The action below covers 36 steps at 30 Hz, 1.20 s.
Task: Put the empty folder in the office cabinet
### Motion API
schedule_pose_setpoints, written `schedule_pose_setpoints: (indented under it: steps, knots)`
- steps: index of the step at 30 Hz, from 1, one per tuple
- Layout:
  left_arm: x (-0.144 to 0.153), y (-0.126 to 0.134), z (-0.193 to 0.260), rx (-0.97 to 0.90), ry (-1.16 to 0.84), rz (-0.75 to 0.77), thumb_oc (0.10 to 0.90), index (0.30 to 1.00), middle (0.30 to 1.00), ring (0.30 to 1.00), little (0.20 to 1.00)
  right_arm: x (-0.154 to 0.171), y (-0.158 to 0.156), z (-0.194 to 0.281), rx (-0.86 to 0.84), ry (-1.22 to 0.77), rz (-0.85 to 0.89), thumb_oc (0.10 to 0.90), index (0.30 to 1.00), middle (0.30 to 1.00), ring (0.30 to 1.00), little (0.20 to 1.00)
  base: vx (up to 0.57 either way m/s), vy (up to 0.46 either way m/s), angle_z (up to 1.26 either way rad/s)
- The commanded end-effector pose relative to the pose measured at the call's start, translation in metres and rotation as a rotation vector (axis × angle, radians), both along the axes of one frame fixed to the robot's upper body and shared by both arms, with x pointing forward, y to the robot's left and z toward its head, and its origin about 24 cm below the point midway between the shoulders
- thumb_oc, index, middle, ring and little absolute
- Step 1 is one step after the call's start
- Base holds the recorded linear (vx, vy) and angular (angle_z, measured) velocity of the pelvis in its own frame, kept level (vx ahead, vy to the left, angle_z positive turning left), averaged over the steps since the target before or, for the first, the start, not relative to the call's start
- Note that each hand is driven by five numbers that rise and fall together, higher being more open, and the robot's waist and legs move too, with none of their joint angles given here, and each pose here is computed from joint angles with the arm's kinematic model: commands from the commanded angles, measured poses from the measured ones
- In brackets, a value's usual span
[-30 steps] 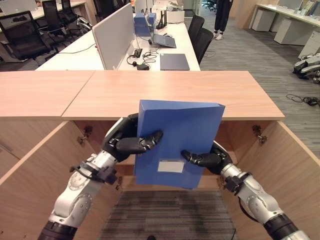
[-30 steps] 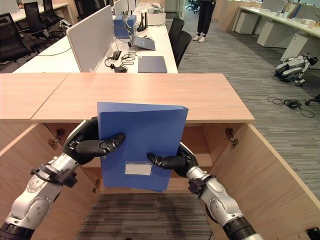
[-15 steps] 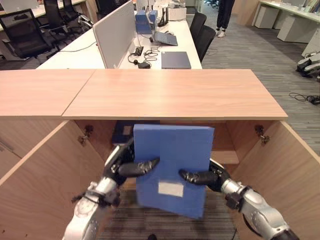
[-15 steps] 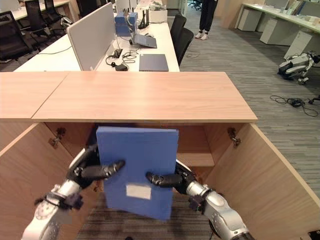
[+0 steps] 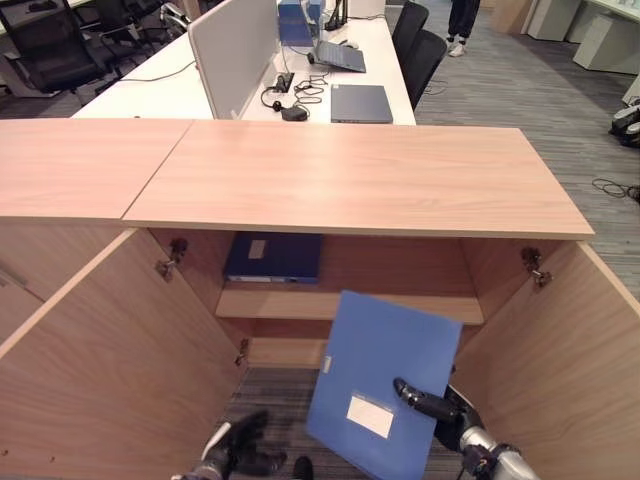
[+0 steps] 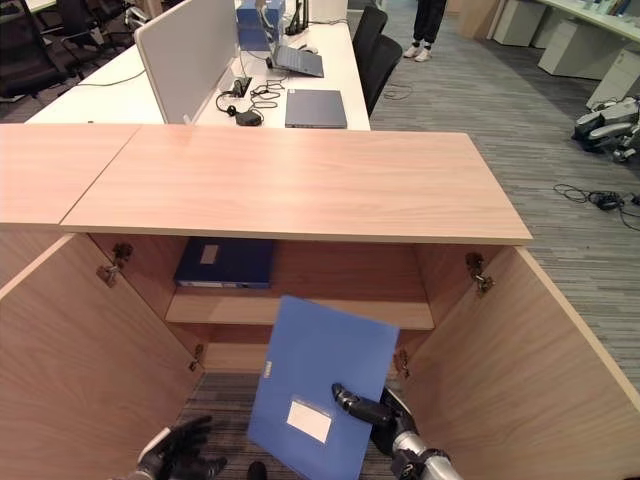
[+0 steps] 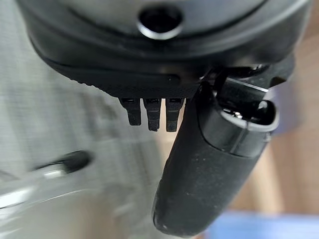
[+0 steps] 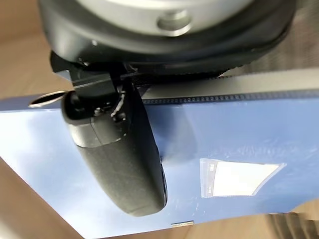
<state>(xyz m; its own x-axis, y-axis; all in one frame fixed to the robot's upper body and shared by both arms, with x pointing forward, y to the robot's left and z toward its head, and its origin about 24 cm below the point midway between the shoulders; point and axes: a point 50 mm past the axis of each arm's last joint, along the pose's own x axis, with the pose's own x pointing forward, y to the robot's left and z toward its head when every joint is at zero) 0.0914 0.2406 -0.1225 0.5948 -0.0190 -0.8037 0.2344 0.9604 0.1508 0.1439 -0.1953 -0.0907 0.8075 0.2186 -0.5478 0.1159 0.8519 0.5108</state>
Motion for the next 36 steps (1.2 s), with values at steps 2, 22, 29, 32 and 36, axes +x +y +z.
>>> schedule_pose_setpoints:
  steps: [2, 22, 29, 32, 36]
  knots:
    - [0.032, -0.004, -0.003, 0.116, -0.065, -0.037, 0.800, 0.900, 0.900, 0.900, 0.900, 0.060, 0.003, 0.040, 0.126, -0.291, -0.259, 0.400, 0.300, 0.300, 0.300, 0.300, -0.03, 0.002, 0.15]
    - [0.065, -0.018, -0.003, 0.319, -0.089, -0.361, 0.800, 0.900, 0.900, 0.900, 0.900, 0.236, -0.069, 0.238, 0.453, -0.745, -0.984, 0.400, 0.300, 0.300, 0.300, 0.300, -0.06, -0.024, 0.12]
    - [0.062, -0.001, 0.000, 0.392, -0.064, -0.432, 0.800, 0.900, 0.900, 0.900, 0.900, 0.241, -0.104, 0.342, 0.430, -0.949, -1.031, 0.400, 0.300, 0.300, 0.300, 0.300, 0.02, -0.054, 0.12]
    - [0.067, 0.007, 0.005, 0.407, -0.070, -0.437, 0.800, 0.900, 0.900, 0.900, 0.900, 0.232, -0.123, 0.375, 0.412, -1.023, -1.054, 0.400, 0.300, 0.300, 0.300, 0.300, 0.01, -0.072, 0.28]
    - [0.072, 0.016, 0.011, 0.421, -0.077, -0.456, 0.800, 0.900, 0.900, 0.900, 0.900, 0.215, -0.149, 0.418, 0.348, -1.092, -1.090, 0.400, 0.300, 0.300, 0.300, 0.300, 0.05, -0.080, 0.47]
